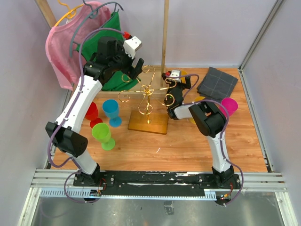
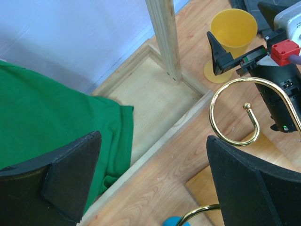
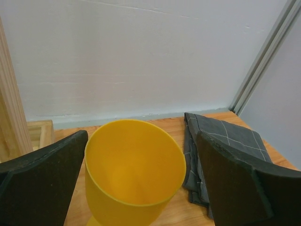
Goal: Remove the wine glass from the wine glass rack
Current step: Place the wine glass at the center of the board.
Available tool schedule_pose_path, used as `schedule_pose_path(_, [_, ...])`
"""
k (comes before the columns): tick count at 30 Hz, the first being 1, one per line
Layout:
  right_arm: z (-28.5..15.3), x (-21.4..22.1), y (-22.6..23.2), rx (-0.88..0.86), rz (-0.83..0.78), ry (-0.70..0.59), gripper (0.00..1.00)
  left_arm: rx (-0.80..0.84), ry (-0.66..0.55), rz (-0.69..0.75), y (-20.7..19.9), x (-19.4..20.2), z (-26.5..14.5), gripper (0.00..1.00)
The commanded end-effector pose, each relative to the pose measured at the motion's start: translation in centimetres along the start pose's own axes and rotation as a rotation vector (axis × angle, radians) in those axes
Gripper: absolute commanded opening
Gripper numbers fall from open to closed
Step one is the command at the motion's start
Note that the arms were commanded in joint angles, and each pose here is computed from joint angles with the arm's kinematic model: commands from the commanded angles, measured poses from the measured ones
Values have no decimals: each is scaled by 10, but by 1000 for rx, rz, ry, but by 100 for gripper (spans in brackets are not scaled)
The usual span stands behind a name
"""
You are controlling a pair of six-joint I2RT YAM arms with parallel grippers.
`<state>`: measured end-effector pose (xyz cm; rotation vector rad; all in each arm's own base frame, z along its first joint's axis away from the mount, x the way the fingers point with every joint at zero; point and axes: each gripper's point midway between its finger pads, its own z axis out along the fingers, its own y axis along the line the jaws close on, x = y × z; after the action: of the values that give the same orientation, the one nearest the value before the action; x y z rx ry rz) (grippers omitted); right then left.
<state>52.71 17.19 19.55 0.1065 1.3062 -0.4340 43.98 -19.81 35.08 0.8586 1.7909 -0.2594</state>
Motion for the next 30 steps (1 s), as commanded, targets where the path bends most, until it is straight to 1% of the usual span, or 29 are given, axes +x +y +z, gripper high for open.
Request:
schedule_pose_path(1, [-3, -43, -12, 29, 58, -63, 100, 45, 32, -13, -13, 8, -2, 99])
schedule_pose_path(8, [-2, -64, -20, 35, 55, -88, 99, 37, 26, -17, -11, 4, -5, 99])
schedule_pose_path(17, [4, -71, -33, 73, 45, -88, 98, 25, 27, -15, -9, 3, -7, 99])
schedule_pose_path(22, [16, -72, -45, 111, 43, -92, 98, 18, 21, -15, -8, 0, -9, 99])
schedule_pose_path(27, [25, -91, -62, 134, 52, -117, 98, 15, 18, -15, -7, -4, -8, 99])
schedule_pose_path(30, [32, -94, -72, 149, 42, -114, 98, 12, 18, -16, -5, -5, -7, 99])
